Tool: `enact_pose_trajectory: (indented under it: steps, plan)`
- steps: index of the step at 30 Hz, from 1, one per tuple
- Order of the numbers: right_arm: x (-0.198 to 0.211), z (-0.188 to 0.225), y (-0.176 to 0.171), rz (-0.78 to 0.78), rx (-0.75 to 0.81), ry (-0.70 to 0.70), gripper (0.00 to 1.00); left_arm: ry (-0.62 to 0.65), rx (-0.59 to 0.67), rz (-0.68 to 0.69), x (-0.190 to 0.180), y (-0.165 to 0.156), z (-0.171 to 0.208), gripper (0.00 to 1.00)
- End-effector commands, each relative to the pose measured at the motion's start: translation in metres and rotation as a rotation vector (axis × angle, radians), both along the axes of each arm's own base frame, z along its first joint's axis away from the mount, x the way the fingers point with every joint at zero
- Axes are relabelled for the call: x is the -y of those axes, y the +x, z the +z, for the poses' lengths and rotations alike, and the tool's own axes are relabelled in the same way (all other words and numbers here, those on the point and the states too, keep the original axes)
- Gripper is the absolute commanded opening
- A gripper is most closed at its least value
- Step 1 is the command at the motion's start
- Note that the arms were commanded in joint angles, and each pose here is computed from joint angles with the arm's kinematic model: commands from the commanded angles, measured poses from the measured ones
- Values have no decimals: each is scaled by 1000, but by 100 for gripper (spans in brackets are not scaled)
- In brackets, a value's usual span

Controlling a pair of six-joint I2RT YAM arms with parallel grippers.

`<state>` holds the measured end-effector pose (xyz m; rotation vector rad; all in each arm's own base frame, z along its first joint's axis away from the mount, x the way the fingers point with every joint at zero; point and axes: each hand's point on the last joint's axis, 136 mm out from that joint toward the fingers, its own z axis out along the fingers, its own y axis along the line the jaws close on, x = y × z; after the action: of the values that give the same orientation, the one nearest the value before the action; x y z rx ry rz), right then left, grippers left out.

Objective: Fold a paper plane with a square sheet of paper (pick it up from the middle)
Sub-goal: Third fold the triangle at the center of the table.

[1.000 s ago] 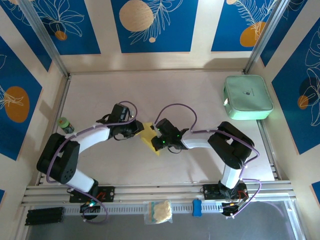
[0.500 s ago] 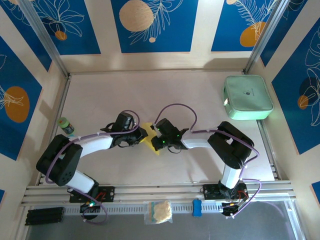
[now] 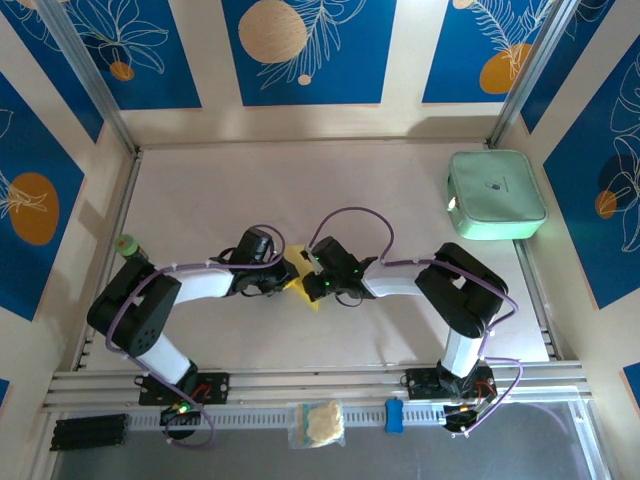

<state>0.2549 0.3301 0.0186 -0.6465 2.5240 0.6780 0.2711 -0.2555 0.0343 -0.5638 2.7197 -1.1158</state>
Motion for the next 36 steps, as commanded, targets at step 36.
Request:
enact_pose_trajectory:
  steps: [36]
  plan:
    - [17, -22, -7, -34, -67, -82, 0, 74, 61, -46, -8, -1, 8, 17]
